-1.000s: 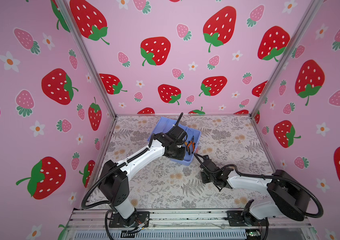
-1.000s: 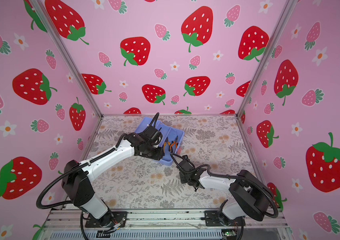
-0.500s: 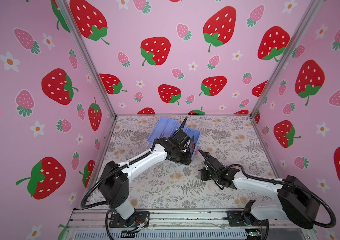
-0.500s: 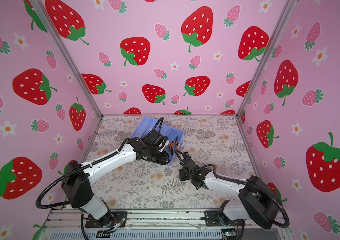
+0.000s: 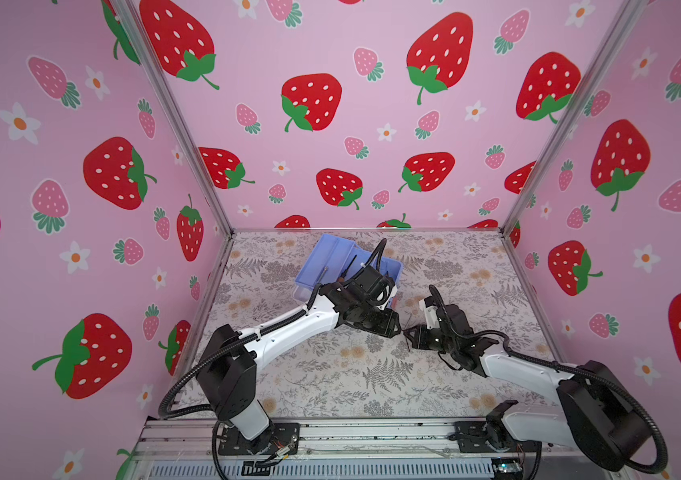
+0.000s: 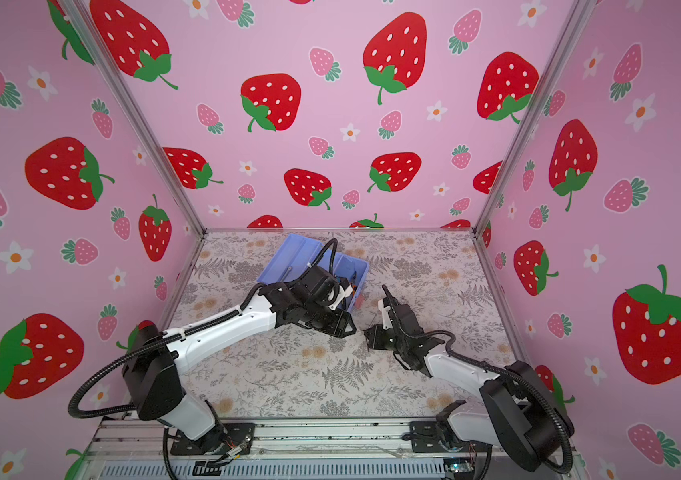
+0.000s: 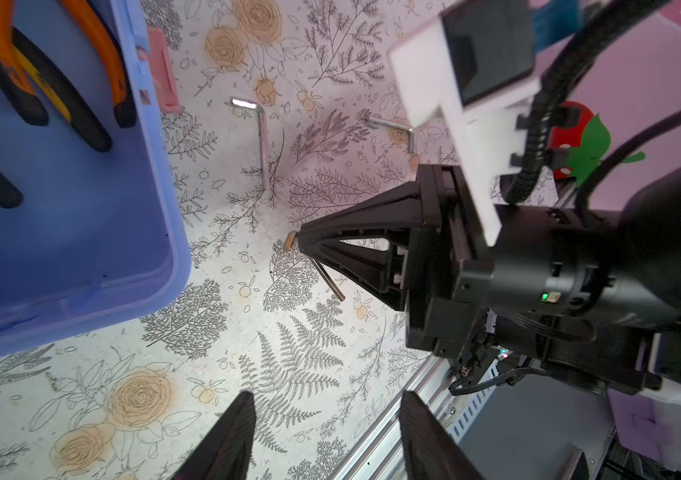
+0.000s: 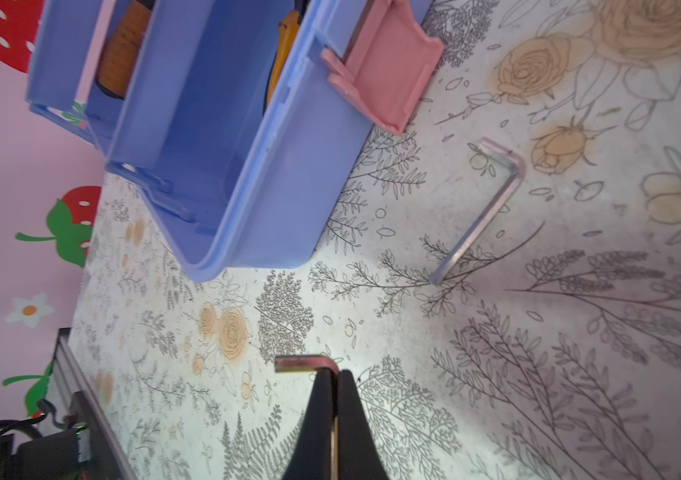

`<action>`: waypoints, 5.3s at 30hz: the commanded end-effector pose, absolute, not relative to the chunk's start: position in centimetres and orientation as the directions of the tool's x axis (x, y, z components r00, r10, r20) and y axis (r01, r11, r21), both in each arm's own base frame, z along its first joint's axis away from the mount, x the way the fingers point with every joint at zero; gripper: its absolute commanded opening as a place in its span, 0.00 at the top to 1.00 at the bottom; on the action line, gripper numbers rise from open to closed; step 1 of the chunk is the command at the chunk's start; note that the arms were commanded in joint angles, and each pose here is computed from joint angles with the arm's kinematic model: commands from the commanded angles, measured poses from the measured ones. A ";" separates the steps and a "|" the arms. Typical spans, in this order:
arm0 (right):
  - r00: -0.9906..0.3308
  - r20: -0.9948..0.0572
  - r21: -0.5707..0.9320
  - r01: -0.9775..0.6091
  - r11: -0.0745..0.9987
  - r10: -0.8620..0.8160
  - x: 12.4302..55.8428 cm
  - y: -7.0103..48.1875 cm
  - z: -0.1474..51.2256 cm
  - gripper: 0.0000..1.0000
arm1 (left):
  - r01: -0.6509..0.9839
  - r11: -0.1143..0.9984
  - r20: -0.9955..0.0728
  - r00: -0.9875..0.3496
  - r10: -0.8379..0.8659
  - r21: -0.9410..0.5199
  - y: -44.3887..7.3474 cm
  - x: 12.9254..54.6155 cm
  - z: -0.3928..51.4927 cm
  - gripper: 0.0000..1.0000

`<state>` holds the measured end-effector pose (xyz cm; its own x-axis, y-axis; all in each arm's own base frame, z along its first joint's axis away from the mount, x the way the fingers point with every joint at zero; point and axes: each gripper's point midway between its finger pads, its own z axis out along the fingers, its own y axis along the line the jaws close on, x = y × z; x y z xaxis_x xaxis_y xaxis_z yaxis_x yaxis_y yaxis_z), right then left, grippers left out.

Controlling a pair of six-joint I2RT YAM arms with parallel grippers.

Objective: Pack the tool kit
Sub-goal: 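Lift hex key with right gripper toward left gripper while left gripper approaches, then close left gripper on the gold hex key held by right gripper, then carry gold hex key with left gripper over box while right gripper withdraws, then lower gold hex key into box's upper tray with left gripper and release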

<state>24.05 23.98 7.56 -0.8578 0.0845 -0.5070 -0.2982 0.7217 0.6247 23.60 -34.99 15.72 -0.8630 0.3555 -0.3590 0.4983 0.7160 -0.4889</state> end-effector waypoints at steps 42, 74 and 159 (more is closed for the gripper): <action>-0.893 -0.302 0.952 -0.263 0.158 0.333 22.4 27.4 18.0 1.00 | 0.446 0.617 -0.294 -0.894 0.337 -0.648 -37.4 22.3 15.4 0.69; -0.717 -0.576 0.717 -0.214 0.663 0.392 25.9 17.9 16.6 0.51 | 0.296 0.929 -0.450 -0.877 0.171 -0.223 -25.1 30.8 18.4 1.00; -0.779 -0.592 0.267 0.053 0.962 0.207 27.3 6.2 8.4 0.44 | 0.294 0.933 -0.657 -0.748 0.090 -0.206 -22.1 36.7 27.2 0.48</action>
